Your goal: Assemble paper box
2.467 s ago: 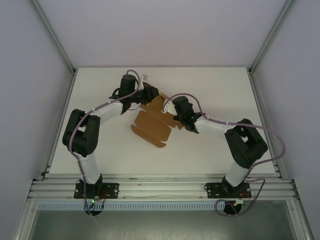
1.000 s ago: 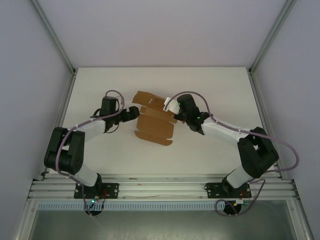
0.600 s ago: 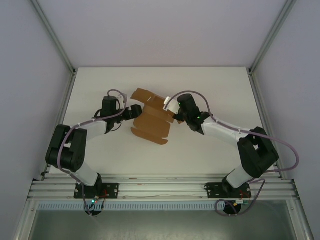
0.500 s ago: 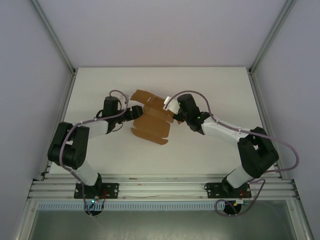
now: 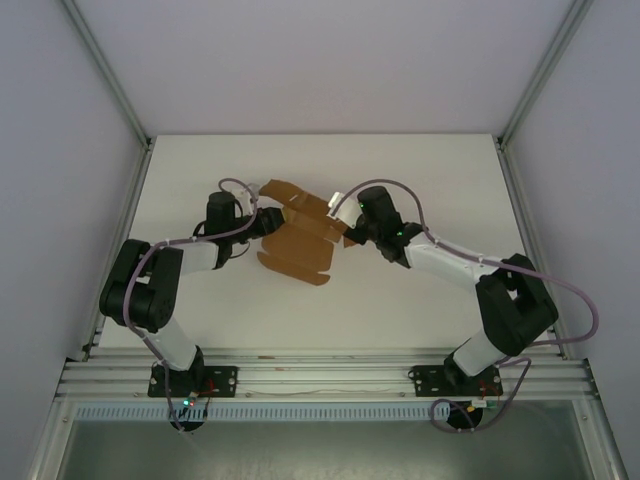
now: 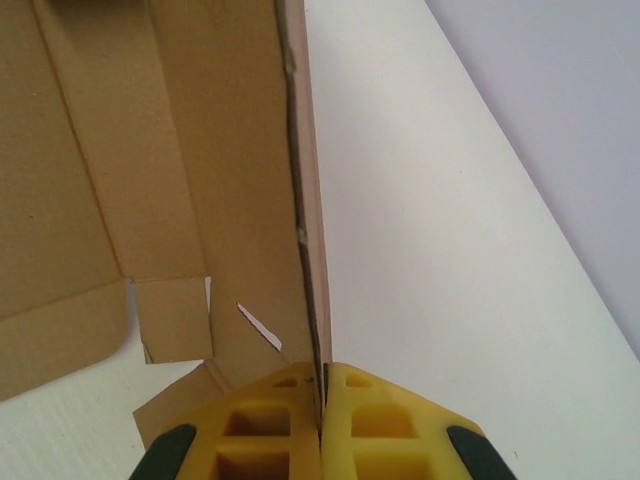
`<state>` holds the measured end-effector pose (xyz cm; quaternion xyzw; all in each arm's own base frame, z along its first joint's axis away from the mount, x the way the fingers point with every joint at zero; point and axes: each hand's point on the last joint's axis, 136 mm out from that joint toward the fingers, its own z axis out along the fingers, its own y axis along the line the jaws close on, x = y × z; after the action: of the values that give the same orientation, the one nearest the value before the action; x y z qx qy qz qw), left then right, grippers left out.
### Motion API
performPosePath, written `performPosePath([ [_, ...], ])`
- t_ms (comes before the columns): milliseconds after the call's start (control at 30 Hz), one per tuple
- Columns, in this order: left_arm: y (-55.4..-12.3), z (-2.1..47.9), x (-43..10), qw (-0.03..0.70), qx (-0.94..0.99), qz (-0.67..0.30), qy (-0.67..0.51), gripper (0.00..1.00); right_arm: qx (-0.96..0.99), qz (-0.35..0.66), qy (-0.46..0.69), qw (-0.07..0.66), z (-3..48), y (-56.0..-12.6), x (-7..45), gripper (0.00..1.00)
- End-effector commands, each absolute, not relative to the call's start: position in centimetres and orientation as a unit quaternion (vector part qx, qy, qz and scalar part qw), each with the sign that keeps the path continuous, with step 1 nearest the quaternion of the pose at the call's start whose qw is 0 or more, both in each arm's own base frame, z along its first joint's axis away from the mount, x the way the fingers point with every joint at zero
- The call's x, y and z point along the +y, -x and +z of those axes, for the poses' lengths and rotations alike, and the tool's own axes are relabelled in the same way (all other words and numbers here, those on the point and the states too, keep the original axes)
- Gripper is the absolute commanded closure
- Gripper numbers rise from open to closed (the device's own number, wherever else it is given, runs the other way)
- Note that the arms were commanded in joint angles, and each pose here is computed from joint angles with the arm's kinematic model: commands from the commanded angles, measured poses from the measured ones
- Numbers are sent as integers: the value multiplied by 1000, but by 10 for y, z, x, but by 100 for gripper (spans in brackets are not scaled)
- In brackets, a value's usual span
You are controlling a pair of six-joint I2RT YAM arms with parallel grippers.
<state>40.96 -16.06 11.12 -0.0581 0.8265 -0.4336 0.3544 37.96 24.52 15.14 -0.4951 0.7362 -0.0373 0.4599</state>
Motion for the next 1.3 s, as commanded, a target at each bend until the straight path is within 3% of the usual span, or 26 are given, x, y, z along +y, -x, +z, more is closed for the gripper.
performPosePath([
  [0,-408,118,-167,365,815,-448,39,78,733,-5,488,473,168,-373,250,100],
  [233,-405,109,-162,362,829,-424,42,88,733,0,491,470,169,-370,250,100],
  [300,-405,105,-159,363,838,-404,42,96,735,-1,493,466,169,-370,250,100],
  [500,-400,106,-154,367,852,-372,39,97,736,-13,492,465,169,-373,247,100],
  [567,-398,110,-152,369,853,-368,38,75,735,-19,495,462,169,-373,246,100],
  [600,-396,111,-151,369,854,-365,39,68,735,-27,498,459,169,-374,244,100],
  [800,-383,124,-129,387,869,-306,48,0,727,-93,529,428,171,-380,228,100],
  [1100,-384,155,-51,410,885,-154,154,0,674,-203,591,394,167,-390,221,100],
  [1267,-401,148,-35,414,882,-129,184,0,630,-286,605,393,160,-403,232,100],
])
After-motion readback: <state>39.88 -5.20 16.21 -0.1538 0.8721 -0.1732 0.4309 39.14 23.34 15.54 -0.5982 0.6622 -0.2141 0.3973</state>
